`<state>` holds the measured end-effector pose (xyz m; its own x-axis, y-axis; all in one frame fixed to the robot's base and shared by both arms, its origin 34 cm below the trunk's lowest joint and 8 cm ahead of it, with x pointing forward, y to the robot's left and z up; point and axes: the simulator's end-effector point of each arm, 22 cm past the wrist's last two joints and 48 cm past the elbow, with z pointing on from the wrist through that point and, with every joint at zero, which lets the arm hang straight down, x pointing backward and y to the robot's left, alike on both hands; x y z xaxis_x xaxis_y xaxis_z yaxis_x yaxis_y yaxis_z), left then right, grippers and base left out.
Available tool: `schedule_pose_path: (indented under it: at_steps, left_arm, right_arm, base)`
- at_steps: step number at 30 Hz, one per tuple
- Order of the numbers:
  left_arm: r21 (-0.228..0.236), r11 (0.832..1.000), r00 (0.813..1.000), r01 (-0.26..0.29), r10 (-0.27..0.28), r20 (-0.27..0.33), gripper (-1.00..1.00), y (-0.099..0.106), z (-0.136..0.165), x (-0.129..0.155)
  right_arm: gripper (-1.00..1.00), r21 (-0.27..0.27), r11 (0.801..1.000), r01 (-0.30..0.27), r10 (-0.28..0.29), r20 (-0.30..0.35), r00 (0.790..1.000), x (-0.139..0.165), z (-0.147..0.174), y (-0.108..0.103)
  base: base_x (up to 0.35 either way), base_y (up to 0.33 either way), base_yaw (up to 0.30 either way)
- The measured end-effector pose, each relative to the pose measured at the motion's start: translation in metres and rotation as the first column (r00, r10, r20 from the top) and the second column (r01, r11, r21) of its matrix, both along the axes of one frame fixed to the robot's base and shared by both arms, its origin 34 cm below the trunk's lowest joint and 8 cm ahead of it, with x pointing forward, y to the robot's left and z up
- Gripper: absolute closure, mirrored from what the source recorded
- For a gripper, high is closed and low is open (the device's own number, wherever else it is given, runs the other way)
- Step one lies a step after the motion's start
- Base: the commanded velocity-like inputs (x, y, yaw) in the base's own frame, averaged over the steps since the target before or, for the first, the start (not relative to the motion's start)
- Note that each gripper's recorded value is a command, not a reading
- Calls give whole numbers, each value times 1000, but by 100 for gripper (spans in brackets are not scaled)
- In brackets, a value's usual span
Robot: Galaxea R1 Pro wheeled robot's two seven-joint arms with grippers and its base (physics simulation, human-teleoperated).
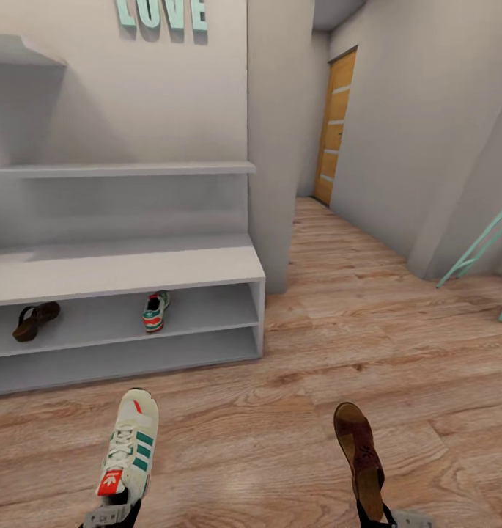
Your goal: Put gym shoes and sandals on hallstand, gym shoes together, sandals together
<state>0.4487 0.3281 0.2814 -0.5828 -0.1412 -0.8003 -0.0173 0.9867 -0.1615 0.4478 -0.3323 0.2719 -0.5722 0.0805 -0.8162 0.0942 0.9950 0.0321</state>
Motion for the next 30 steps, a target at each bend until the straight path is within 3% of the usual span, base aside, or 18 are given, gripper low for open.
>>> schedule_pose_path:
  at_steps: [6, 11, 15, 20, 30]
  left_arm:
    - [-5, 1000, 999, -17, 17, -30, 100, 7, -11, -31]
    - [-6, 1000, 998, -15, 15, -63, 100, 3, -21, -56]
    - [5, 1000, 998, -21, 21, -55, 100, 6, -19, -49]
    - [4, 1000, 999, -29, 29, -41, 100, 0, -15, -31]
    - [-10, 1000, 999, -6, 5, -54, 100, -36, -16, -1]
  right_arm:
    - [100, 11, 1000, -21, 21, 1, 1000, -1, -2, 18]
    - [100, -16, 1000, -15, 16, 6, 1000, 1, 1, -1]
    - [100, -23, 1000, -14, 14, 8, 1000, 1, 2, -5]
    - [100, -46, 999, 26, -25, 11, 1000, 0, 6, -32]
    - [100, -114, 988, 105, -99, 60, 993, 11, 29, -97]
  base:
    - [0, 0, 0]
    - [0, 0, 0]
    - [0, 0, 0]
    - [0, 0, 0]
    - [0, 0, 0]
